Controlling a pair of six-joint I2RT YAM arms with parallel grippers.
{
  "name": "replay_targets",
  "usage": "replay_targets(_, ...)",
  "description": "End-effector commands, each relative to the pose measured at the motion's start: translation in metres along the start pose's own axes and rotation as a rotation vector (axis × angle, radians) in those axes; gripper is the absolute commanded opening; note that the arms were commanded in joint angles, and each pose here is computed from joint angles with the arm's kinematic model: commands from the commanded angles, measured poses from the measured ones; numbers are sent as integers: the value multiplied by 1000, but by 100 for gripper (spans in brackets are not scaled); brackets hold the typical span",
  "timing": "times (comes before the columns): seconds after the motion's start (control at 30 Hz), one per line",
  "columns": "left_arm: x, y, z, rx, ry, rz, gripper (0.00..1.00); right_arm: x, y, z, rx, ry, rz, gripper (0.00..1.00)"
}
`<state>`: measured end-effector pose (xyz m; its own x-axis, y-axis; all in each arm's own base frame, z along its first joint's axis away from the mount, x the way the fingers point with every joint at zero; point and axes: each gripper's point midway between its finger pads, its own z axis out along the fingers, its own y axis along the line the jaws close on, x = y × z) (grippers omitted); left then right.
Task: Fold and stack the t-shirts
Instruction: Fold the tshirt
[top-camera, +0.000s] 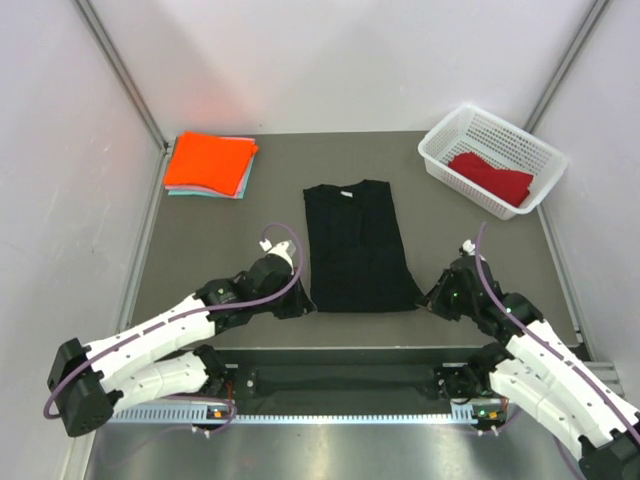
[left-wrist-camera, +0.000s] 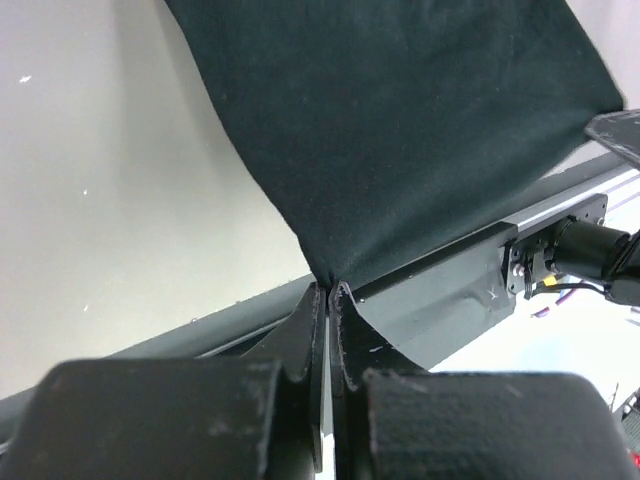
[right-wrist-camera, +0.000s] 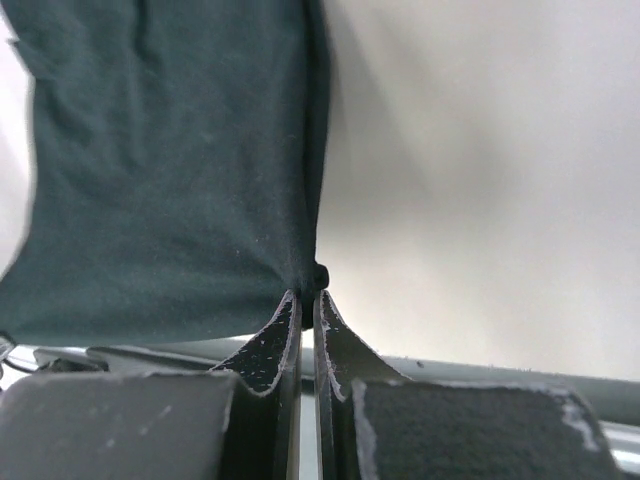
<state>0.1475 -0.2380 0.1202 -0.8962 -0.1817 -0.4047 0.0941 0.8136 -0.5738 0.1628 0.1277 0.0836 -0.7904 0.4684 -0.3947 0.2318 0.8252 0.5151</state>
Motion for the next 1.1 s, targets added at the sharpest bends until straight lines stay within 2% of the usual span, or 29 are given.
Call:
replay_targets(0.0, -8, 4, -11, -58, -36, -22, 0, -18, 1, -21, 39, -61, -65, 0)
replay_targets(0.1, -27, -2, -11, -48, -104, -7, 0, -34, 14, -26, 38, -86, -98, 0)
replay_targets(0.23, -64, -13, -2, -70, -108, 14, 0, -66, 50, -22, 16, -97, -212, 3)
replay_targets(0.37, -121, -16, 3, -65, -150, 18, 0, -104, 78, -13, 28, -113, -321, 1)
replay_targets(0.4, -142, -27, -1, -42, -186, 23, 0, -112, 84, -12, 30, -117, -334, 0)
replay_targets(0.47, -169, -17, 8, -73, -194, 27, 0, -138, 103, -5, 27, -123, -341, 0)
replay_targets(0.57, -212, -27, 15, -35, -201, 41, 0, -168, 118, 16, -30, -101, -355, 0)
replay_targets(0.6, -228, -41, 12, 19, -213, 50, 0, -175, 120, 23, -45, -87, -352, 0)
replay_targets(0.8, -281, -24, 56, 17, -182, 7, 0, -223, 132, 66, -52, -22, -386, 0)
replay_targets(0.9, -303, -4, 76, -9, -202, -12, 0, -249, 145, 83, -75, -42, -388, 0)
replay_targets(1.07, -332, 10, 96, 17, -224, -7, 0, -265, 163, 119, -152, -38, -408, 1)
